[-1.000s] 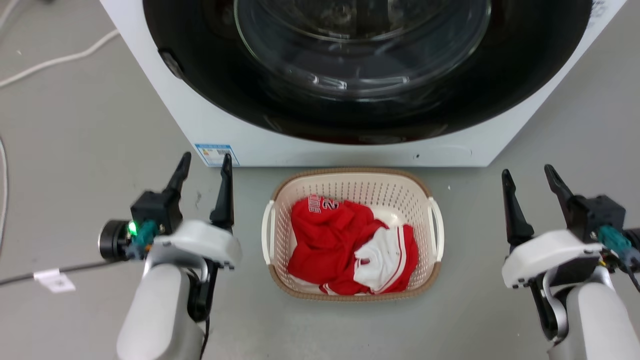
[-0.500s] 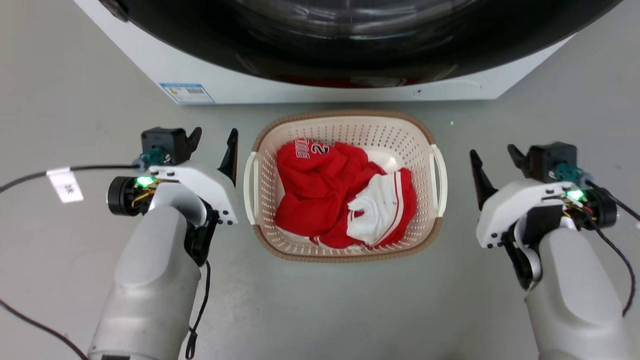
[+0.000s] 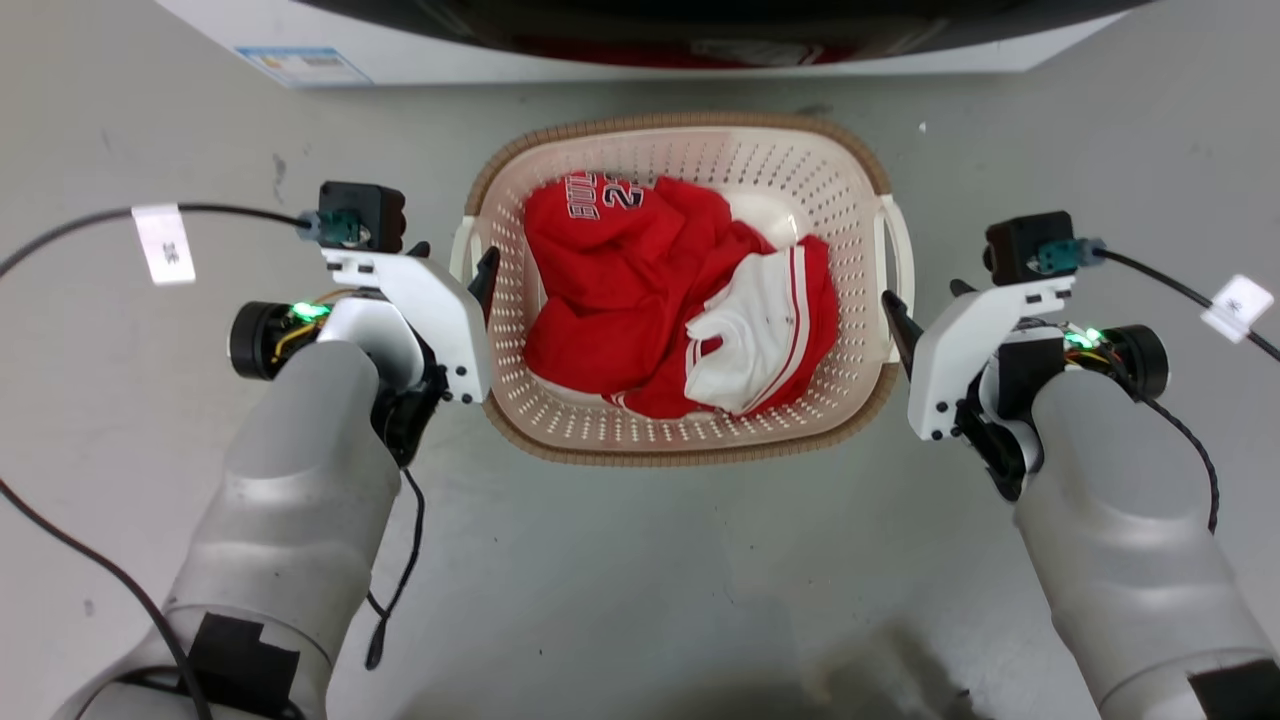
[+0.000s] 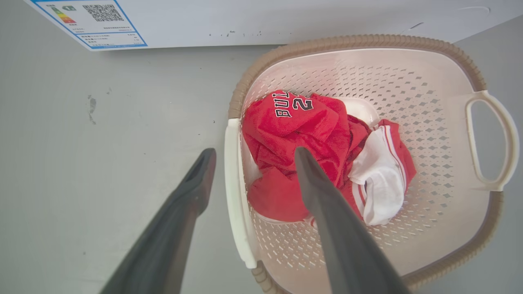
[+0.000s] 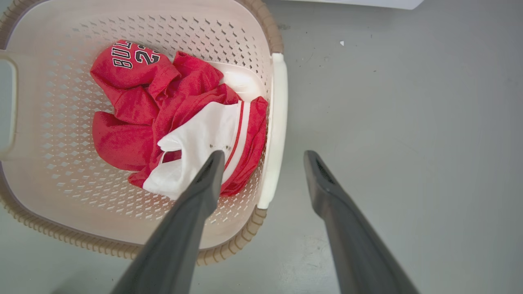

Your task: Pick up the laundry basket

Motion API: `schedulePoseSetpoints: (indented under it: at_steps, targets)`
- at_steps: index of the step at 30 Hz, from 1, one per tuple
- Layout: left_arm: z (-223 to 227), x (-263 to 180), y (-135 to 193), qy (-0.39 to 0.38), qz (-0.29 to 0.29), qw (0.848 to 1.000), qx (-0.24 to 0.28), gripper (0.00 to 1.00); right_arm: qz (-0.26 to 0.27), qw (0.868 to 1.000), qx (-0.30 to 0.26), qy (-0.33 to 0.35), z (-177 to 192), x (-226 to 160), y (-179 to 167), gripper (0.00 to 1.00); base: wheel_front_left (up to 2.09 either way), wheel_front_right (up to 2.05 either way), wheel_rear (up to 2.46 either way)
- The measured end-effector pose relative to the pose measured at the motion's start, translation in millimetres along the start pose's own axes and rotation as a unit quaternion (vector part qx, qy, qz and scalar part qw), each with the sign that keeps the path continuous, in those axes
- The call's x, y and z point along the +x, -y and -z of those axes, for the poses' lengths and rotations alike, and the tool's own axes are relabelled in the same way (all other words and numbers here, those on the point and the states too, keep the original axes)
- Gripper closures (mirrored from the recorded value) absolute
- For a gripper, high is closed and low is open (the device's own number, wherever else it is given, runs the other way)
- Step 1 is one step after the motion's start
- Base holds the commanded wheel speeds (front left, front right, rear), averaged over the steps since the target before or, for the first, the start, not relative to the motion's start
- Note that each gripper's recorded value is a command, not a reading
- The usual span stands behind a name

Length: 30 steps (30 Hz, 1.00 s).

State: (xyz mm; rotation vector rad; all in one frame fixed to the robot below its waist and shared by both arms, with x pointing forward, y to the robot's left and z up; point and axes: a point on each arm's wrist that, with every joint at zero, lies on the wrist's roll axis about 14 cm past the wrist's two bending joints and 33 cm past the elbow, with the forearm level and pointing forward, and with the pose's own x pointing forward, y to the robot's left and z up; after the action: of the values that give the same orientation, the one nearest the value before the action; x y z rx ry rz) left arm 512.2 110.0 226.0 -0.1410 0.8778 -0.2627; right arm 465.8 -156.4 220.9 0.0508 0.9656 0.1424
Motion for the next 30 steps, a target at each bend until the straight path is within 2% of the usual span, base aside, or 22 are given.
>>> schedulePoseSetpoints:
  at_steps: [7,15,28,29,30]
  targets:
    - [34,19,-5,-0.083,0.005,0.997,-0.003,0.00,-0.011,0.997,0.012,-0.069,25,23,-3,0.00,0.00,0.00,0.00]
    - [57,35,-6,-0.157,0.015,0.987,-0.016,0.00,-0.017,0.994,0.011,-0.110,34,44,-4,0.00,0.00,0.00,0.00]
    - [68,49,-13,-0.197,0.018,0.980,-0.017,0.00,-0.022,0.989,0.007,-0.148,44,62,-7,0.00,0.00,0.00,0.00]
    - [69,49,-13,-0.200,0.018,0.979,-0.019,0.00,-0.023,0.988,0.009,-0.154,47,62,-7,0.17,0.00,0.00,0.00]
    - [71,50,-13,-0.203,0.018,0.979,-0.020,0.27,-0.024,0.987,0.011,-0.160,50,63,-7,0.53,0.00,0.00,0.00]
